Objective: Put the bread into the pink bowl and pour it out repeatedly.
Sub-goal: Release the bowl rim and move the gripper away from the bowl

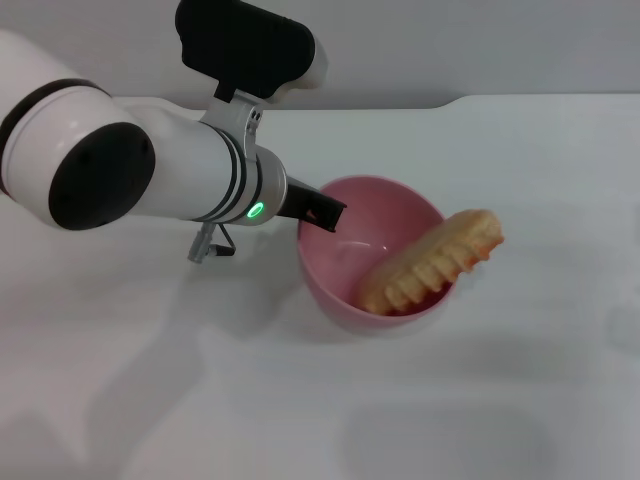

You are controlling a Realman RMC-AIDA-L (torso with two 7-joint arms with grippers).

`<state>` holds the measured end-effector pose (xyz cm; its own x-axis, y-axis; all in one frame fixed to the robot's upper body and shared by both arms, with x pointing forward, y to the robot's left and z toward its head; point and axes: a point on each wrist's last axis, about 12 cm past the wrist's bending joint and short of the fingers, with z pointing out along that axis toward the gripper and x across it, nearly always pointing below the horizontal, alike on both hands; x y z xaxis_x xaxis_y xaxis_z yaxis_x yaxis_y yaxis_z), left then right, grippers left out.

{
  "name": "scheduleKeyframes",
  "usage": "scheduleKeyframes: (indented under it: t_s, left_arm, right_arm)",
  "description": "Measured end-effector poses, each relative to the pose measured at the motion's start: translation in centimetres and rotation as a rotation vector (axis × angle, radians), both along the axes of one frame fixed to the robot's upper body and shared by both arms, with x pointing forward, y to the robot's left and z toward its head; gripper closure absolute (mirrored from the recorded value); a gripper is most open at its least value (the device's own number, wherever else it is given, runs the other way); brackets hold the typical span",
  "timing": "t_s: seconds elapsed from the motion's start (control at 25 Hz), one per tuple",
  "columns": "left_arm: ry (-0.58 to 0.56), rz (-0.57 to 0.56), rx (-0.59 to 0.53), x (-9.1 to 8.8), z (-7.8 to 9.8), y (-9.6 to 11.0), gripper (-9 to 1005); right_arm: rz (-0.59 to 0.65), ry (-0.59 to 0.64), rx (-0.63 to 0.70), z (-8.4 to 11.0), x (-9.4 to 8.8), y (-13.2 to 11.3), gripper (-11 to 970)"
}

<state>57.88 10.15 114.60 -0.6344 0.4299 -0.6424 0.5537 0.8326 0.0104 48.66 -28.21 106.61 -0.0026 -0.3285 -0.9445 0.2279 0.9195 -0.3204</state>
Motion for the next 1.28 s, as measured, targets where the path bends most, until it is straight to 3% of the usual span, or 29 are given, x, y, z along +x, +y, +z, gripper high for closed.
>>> scheduleKeyframes:
  t_s: [0.32, 0.84, 1.28]
  left_arm:
    - [-0.004, 0.025, -0.066, -0.1, -0.6, 0.4, 948]
    - [0.031, 0.113, -0.101, -0.1, -4.1, 2.6, 948]
    - [0.044, 0.144, -0.133, -0.2, -5.1, 3.4, 948]
  right_arm:
    - [0.001, 0.019, 0.020, -0.3, 0.2, 0.1, 329]
    - [0.022, 0.065, 0.047, -1.1, 0.3, 0.6, 329]
    - [0.039, 0.066, 0.050, -1.0, 0.4, 1.0, 332]
